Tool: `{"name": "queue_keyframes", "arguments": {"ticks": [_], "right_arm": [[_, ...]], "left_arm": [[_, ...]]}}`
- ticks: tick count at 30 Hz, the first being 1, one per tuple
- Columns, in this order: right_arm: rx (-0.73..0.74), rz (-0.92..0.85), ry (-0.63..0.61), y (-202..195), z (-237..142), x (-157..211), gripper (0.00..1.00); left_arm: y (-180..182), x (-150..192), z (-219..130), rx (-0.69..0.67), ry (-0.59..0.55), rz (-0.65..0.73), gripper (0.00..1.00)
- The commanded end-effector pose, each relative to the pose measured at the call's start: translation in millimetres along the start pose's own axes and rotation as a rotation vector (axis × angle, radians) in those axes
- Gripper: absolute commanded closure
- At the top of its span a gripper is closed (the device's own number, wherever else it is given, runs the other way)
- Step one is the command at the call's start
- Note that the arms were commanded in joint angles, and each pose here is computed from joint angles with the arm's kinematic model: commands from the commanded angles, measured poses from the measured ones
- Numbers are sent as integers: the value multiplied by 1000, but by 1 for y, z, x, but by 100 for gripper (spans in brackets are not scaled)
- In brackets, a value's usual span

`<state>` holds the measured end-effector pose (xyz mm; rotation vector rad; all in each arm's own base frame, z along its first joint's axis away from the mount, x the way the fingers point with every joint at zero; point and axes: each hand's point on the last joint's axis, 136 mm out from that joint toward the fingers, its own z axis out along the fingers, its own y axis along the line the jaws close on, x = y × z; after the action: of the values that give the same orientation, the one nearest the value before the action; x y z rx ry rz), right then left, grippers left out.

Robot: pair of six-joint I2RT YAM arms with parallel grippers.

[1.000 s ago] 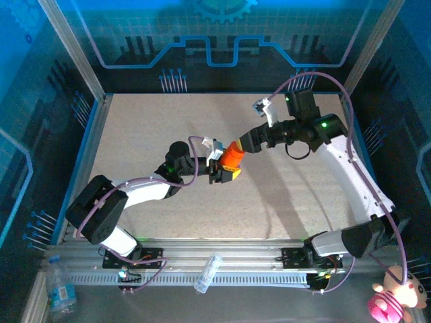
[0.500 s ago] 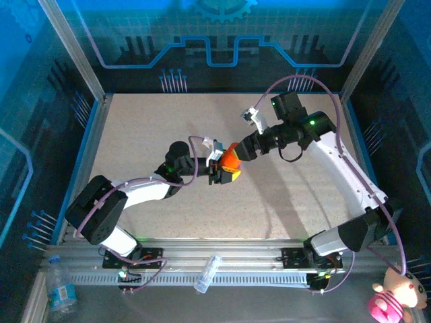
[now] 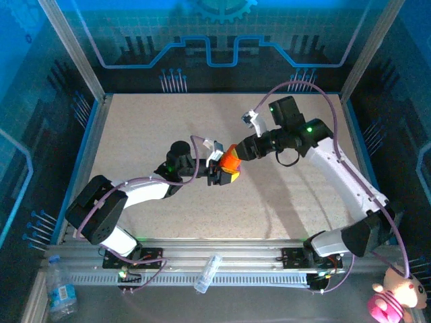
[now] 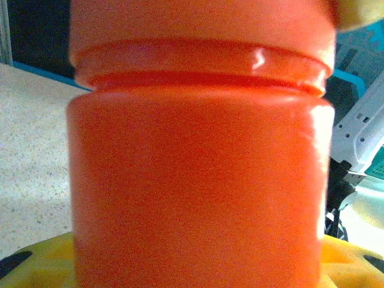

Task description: Sort the pills into containers

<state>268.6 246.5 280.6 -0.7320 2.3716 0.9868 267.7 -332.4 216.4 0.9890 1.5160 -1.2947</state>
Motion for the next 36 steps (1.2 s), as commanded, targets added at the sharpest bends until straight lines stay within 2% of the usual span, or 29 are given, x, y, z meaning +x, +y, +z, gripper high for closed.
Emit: {"name": "queue_keyframes", "arguments": {"ticks": [1, 4, 7, 11, 15, 18, 22, 25, 27, 36], "right_arm": [[56, 177, 13, -8, 27, 20, 57], [113, 328, -57, -20, 41, 24, 57], [94, 421, -117, -21, 55, 23, 56], [58, 431, -109, -17, 59, 15, 55], [42, 397, -116, -16, 42, 2, 50], [31, 365, -154, -17, 15, -9, 41], [-25, 223, -225, -5, -29, -21, 15], [-105, 91, -184, 9, -49, -17, 11], [-70, 23, -118, 7, -51, -9, 11], [-68, -106, 23, 6, -36, -7, 10]], "left_arm": [[0, -43, -1, -43, -116, 135, 100], [7, -43, 0, -74, -123, 144, 100], [10, -42, 1, -81, -129, 148, 100], [11, -40, 3, -67, -127, 144, 100], [11, -37, 4, -59, -121, 139, 100], [10, -35, 3, -57, -121, 135, 100], [6, -36, -1, -36, -126, 128, 100], [-2, -33, -3, 23, -108, 109, 100], [-5, -31, -3, 54, -90, 96, 100], [-14, -22, -2, 141, -4, 55, 100]]}}
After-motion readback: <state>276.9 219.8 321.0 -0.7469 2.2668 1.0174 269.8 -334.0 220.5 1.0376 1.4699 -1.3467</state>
